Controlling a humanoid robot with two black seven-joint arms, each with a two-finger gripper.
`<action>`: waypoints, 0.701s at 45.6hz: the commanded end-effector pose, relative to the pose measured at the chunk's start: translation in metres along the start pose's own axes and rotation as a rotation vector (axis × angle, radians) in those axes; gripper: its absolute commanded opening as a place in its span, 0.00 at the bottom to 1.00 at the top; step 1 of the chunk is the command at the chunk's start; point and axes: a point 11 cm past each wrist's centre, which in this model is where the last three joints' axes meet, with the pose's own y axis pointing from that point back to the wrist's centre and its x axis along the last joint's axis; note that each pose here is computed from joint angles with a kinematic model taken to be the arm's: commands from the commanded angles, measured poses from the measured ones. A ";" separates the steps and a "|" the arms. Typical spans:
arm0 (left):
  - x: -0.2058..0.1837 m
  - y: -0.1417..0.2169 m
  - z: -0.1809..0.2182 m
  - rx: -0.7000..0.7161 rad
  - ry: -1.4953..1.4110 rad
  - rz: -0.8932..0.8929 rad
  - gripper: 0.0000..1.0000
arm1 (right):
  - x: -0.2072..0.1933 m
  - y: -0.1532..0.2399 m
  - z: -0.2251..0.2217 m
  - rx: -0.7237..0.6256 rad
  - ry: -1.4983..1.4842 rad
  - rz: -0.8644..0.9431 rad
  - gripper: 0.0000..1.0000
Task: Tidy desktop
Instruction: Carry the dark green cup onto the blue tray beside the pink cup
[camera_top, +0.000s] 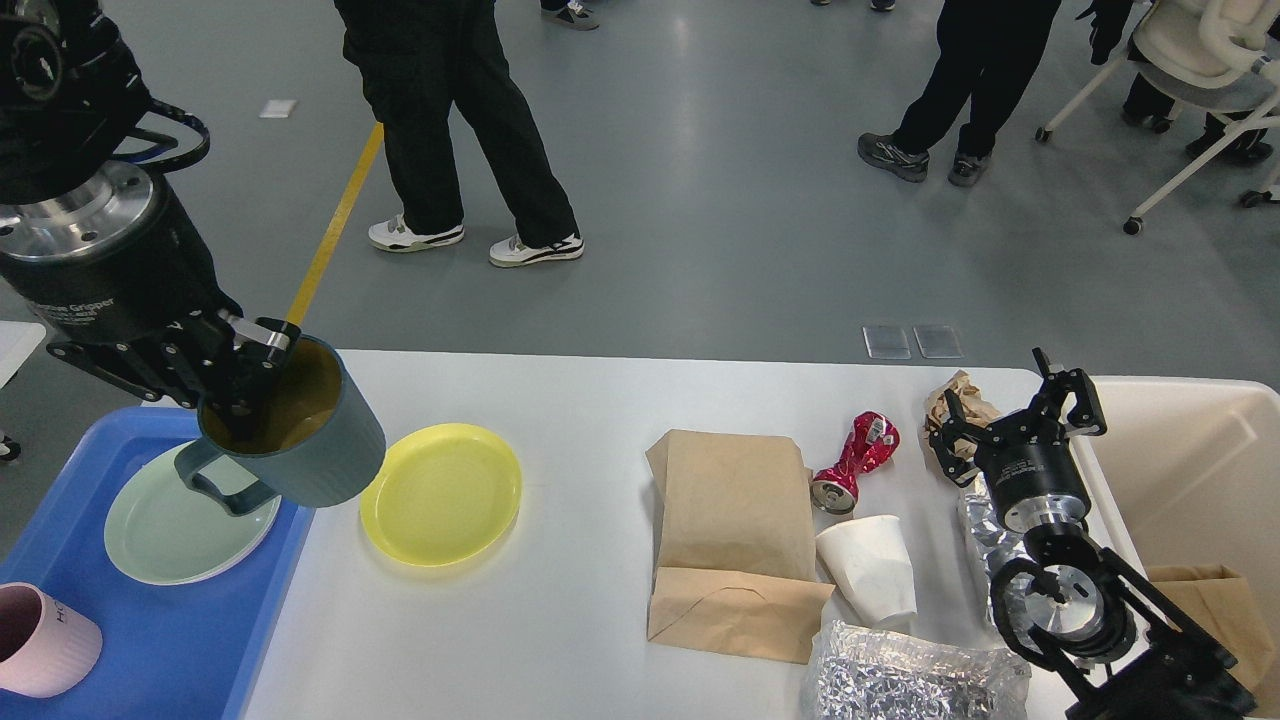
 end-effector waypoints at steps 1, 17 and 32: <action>0.009 -0.025 -0.049 -0.010 0.102 -0.031 0.00 | 0.000 0.000 0.000 0.000 0.000 0.000 1.00; -0.007 -0.136 -0.183 0.032 0.285 -0.111 0.00 | 0.000 0.000 0.000 0.001 0.000 0.000 1.00; -0.031 -0.227 -0.217 0.031 0.361 -0.123 0.00 | 0.000 0.000 0.000 0.001 -0.001 -0.002 1.00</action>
